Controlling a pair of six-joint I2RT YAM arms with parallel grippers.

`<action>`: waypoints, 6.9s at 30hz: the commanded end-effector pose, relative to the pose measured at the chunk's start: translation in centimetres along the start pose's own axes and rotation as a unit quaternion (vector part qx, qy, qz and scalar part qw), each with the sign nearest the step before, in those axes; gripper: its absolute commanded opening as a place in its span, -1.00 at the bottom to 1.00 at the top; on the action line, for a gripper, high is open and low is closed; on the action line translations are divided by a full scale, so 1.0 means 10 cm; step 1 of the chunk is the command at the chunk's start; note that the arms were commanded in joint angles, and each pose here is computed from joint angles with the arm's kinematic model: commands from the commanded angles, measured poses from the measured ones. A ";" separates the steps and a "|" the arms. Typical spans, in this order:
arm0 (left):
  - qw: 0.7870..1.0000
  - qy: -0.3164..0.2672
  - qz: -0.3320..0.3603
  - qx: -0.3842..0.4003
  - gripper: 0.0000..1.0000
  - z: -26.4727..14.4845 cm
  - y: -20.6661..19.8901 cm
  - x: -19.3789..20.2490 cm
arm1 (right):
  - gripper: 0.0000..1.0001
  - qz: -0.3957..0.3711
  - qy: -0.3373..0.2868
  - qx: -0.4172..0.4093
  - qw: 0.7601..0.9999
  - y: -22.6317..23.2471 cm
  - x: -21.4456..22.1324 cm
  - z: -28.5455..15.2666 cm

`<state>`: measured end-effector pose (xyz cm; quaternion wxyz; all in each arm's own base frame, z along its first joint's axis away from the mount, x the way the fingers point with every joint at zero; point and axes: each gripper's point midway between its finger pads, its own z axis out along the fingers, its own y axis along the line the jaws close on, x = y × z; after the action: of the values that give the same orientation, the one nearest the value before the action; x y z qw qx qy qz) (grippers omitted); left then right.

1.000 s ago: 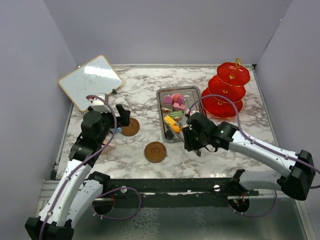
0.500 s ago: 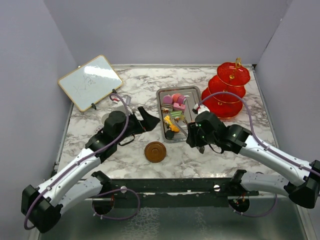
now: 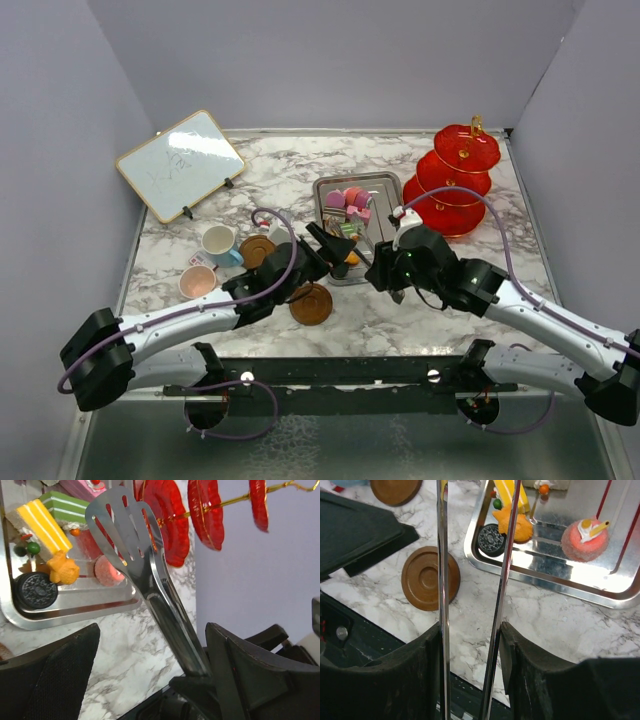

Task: Serve the afternoon tea
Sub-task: Pick up the clamp from the center of the board, then pick up the desert from the tray.

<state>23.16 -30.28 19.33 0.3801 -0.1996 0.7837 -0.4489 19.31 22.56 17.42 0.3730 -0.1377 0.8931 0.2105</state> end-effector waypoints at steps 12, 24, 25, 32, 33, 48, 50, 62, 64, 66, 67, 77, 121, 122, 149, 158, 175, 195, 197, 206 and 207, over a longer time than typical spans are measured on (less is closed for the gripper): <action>0.995 -0.019 -0.086 0.051 0.17 0.29 -0.42 0.03 | -0.10 0.004 -0.058 -0.066 0.996 0.23 -0.24 -0.11; 0.994 -0.012 -0.080 0.071 -0.55 0.24 -0.48 0.05 | -0.09 0.003 -0.040 -0.085 0.996 0.30 -0.16 -0.09; 0.994 -0.011 -0.081 0.074 -0.57 0.23 -0.49 0.05 | -0.09 0.005 -0.039 -0.088 0.995 0.31 -0.15 -0.09; 0.993 -0.020 -0.073 0.089 -0.58 0.17 -0.55 0.00 | 0.02 0.032 -0.045 -0.091 0.994 0.32 -0.16 -0.11; 0.993 -0.020 -0.070 0.093 -0.58 0.16 -0.56 0.00 | 0.04 0.034 -0.044 -0.095 0.994 0.33 -0.16 -0.11; 0.989 -0.019 -0.051 0.137 -0.59 0.08 -0.71 -0.02 | 0.29 0.066 0.011 -0.119 0.991 0.55 -0.08 0.05; 0.989 -0.020 -0.047 0.139 -0.59 0.07 -0.71 -0.02 | 0.29 0.069 0.005 -0.132 0.989 0.59 -0.10 0.04; 0.988 -0.020 -0.050 0.145 -0.59 0.00 -0.67 -0.03 | 0.07 0.077 -0.004 -0.124 0.989 0.53 -0.20 0.05; 0.988 -0.025 -0.048 0.148 -0.59 -0.02 -0.68 -0.06 | 0.04 0.077 -0.002 -0.136 0.988 0.55 -0.20 0.04; 0.987 -0.028 -0.048 0.150 -0.59 -0.03 -0.69 -0.07 | 0.02 0.071 0.001 -0.155 0.985 0.62 -0.20 0.02; 0.987 -0.029 -0.049 0.151 -0.59 -0.03 -0.69 -0.07 | 0.02 0.073 0.003 -0.158 0.985 0.63 -0.20 0.03; 0.986 -0.027 -0.051 0.154 -0.54 -0.05 -0.66 -0.06 | -0.24 0.082 -0.009 -0.140 0.987 0.56 -0.26 0.02; 0.985 -0.043 0.165 0.033 0.98 -0.54 -0.14 -0.69 | -0.27 0.025 0.142 -0.041 0.989 0.22 0.17 0.08; 0.992 -0.041 0.107 0.060 0.98 -0.47 -0.23 -0.63 | -0.27 0.034 0.140 -0.051 0.988 0.28 0.15 0.08; 0.991 -0.016 -0.099 0.088 0.14 0.04 -0.29 -0.29 | -0.27 0.118 0.044 -0.159 0.979 0.73 -0.29 0.08; 0.990 -0.029 -0.099 0.093 -0.17 0.06 -0.32 -0.34 | -0.26 0.105 0.048 -0.176 0.978 0.80 -0.31 0.04; 0.990 -0.013 -0.099 0.104 -0.42 0.06 -0.42 -0.30 | -0.10 0.038 0.097 -0.113 0.988 0.59 -0.19 0.14; 0.990 0.000 -0.104 0.090 -0.42 0.17 -0.38 -0.21 | 0.10 0.014 0.115 -0.089 0.989 0.54 -0.21 0.24; 0.990 0.002 -0.104 0.090 -0.42 0.17 -0.38 -0.20 | 0.05 0.022 0.112 -0.088 0.990 0.55 -0.22 0.25; 0.991 -0.001 -0.104 0.087 -0.34 0.16 -0.33 -0.21 | -0.17 0.035 0.091 -0.071 0.993 0.48 -0.26 0.23; 0.991 -0.002 -0.103 0.087 -0.29 0.15 -0.33 -0.21 | -0.18 0.038 0.086 -0.070 0.993 0.48 -0.27 0.21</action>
<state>25.95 -31.04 21.60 0.3546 -0.2508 0.7228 -0.5375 19.32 27.68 17.14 0.2297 -0.1670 0.9233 0.2584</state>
